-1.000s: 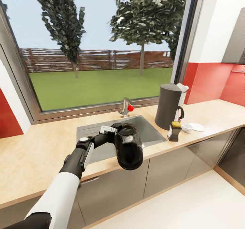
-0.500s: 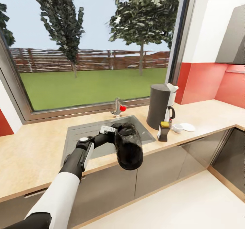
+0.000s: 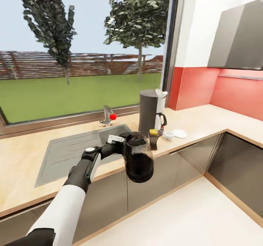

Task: Set up a coffee station on the kitchen countertop: keep the coffee maker on the countertop, move the bottle of coffee from the kitchen shelf to the counter next to the coffee maker, place a paper coffee filter on top of the coffee maker, put the saucer next to the coffee maker with the coffee cup on the saucer, and place the electric kettle next to the coffee maker.

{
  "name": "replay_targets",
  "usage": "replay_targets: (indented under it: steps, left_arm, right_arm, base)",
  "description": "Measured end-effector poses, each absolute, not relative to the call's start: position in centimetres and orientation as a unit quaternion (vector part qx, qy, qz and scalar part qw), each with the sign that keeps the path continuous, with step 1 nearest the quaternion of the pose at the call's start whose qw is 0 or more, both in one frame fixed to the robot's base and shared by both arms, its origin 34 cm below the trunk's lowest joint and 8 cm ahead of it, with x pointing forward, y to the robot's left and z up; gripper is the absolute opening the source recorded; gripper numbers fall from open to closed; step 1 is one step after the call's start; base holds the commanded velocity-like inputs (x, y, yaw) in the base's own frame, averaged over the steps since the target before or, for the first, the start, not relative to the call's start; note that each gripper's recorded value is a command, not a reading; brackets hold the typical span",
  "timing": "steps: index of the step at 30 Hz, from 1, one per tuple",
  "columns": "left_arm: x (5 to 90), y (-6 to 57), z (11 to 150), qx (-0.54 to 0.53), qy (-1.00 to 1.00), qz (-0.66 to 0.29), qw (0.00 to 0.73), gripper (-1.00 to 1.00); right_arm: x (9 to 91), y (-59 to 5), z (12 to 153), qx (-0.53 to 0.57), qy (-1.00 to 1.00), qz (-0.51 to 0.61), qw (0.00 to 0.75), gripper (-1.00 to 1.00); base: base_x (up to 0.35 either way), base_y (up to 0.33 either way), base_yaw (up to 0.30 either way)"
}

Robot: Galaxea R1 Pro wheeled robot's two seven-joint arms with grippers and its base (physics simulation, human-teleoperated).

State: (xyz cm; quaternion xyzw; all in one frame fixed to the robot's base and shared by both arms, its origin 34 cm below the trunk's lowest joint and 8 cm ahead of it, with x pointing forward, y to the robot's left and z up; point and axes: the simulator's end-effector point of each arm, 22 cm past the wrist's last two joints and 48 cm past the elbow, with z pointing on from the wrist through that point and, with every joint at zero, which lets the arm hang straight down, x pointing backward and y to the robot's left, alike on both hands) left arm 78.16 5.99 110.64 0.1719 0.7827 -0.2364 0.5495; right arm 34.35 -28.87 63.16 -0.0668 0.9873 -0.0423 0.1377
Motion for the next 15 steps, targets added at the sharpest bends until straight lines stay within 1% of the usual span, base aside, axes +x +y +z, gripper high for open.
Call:
replay_targets:
  steps: [3,9,15]
  left_arm:
    - [78.16,5.99,110.64,0.172,0.783,-0.237,0.55,-1.0]
    - [78.16,5.99,110.64,0.172,0.783,-0.237,0.549,-1.0]
    - [78.13,6.0,110.67,0.171,0.783,-0.237,0.549,-1.0]
  right_arm:
    - [34.36,-28.87,63.16,-0.067,0.987,-0.042,0.138,1.0]
    - [34.38,-28.86,63.16,-0.068,0.987,-0.042,0.138,1.0]
    - [34.5,-28.52,63.2,-0.067,0.987,-0.04,0.141,1.0]
  base:
    - [0.0,-0.271,-0.13]
    - [0.008,-0.271,-0.009]
    - [0.132,-0.258,0.0]
